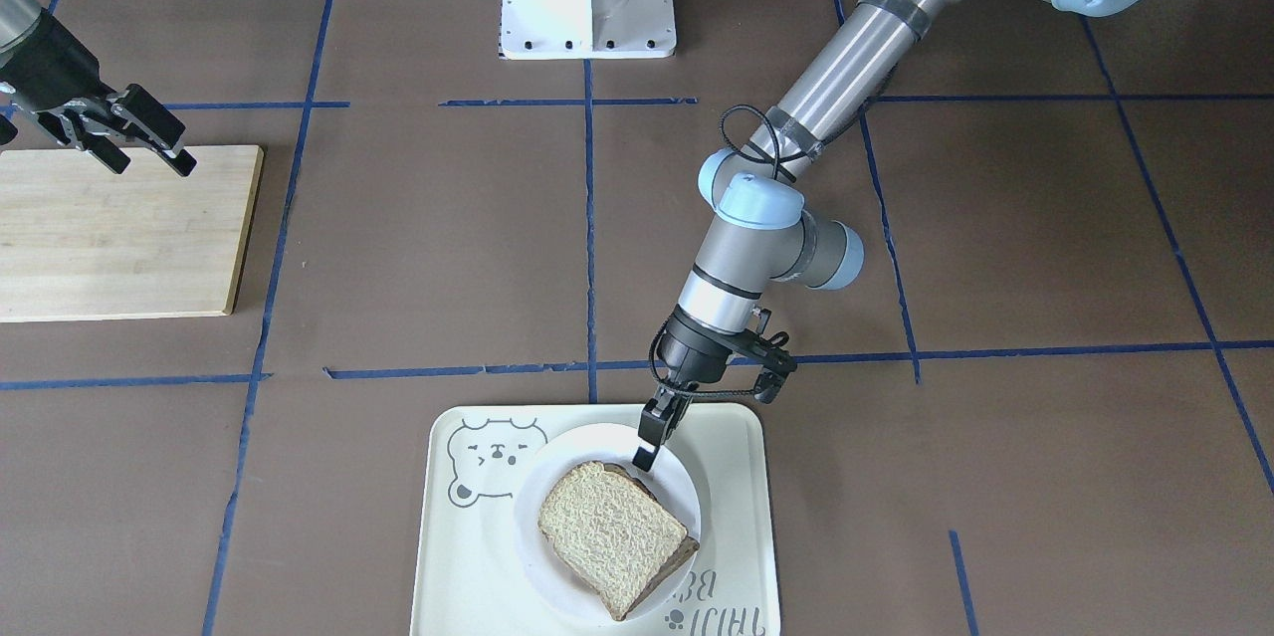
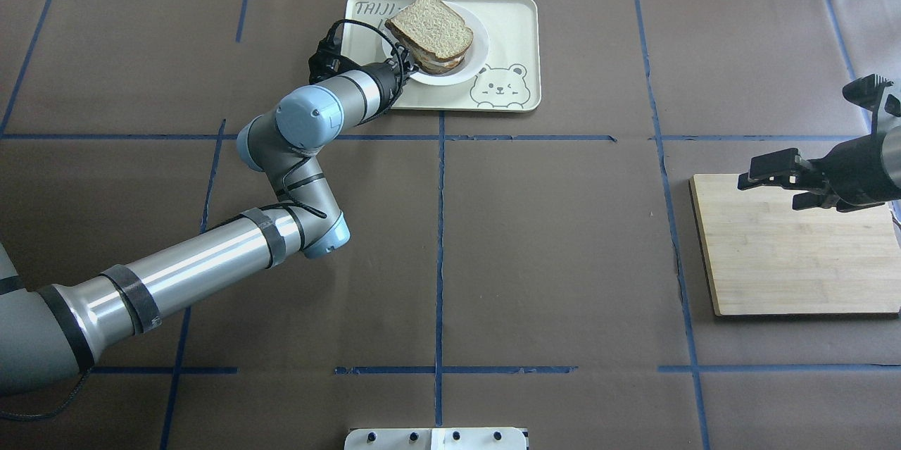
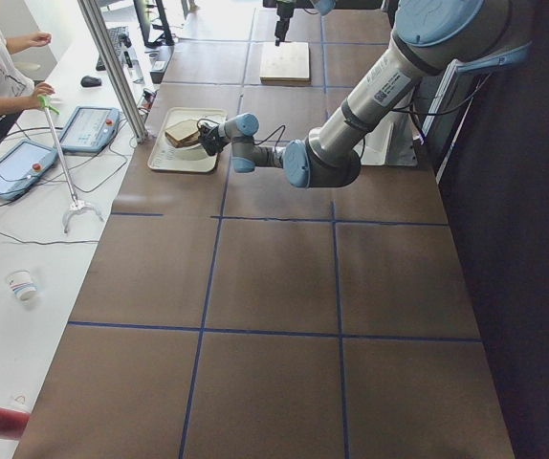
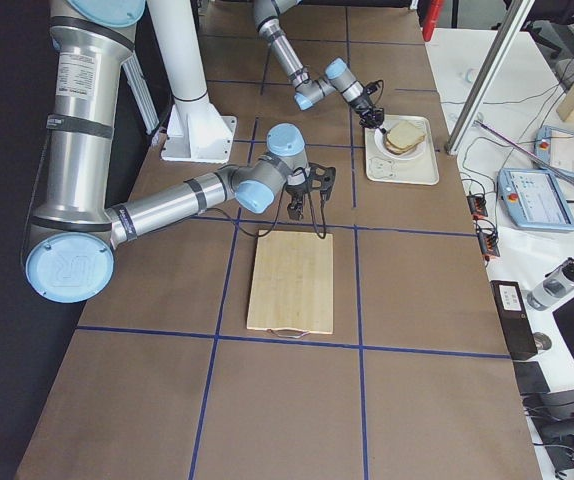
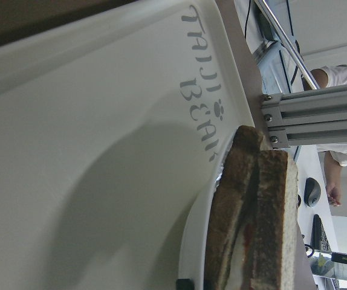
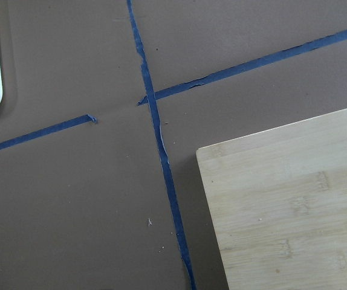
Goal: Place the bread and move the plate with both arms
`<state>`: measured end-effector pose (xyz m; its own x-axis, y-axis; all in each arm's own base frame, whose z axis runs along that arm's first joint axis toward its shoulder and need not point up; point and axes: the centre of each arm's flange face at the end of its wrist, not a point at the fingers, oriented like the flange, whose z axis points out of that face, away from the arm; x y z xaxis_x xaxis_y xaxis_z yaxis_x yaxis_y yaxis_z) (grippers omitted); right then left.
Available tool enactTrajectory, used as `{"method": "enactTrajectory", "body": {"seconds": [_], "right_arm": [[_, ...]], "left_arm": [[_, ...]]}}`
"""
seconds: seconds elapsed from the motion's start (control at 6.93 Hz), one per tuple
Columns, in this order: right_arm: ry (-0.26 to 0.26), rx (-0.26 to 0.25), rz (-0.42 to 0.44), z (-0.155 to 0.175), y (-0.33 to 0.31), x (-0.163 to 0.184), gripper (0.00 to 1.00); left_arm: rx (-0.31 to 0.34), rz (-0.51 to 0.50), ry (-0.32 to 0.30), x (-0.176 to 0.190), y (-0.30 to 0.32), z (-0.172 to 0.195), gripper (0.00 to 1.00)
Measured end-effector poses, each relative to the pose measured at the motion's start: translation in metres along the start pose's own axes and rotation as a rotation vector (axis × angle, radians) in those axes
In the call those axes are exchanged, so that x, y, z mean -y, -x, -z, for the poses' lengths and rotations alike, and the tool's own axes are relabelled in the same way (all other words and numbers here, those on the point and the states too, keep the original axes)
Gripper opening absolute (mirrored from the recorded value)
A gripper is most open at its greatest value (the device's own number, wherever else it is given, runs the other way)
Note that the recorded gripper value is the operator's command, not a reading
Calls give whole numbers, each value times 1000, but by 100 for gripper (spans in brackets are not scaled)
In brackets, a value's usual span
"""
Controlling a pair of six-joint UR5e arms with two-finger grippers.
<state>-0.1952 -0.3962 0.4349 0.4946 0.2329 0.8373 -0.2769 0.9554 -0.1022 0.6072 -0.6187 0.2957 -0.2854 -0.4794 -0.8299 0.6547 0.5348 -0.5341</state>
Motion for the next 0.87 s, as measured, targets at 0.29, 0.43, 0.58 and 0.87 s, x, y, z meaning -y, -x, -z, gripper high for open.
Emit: {"method": "enactTrajectory", "body": {"seconds": [0.29,0.43,0.58,0.87], "right_arm": [[0,-3,-2,0,-2,0,99],[1,-3,-2,-1,-2,-1,99],[1,-4,-2,-1,-2,-1,99],[2,-5,-2,-1,-3,-1,99]], "left_arm": [[11,-2,-5,1,2,-3,55],[9,-6,-5,2,1,-3,55],[7,-19,-10,7,0,-2,55],[-12,-75,-4,31,-4,12,55]]}}
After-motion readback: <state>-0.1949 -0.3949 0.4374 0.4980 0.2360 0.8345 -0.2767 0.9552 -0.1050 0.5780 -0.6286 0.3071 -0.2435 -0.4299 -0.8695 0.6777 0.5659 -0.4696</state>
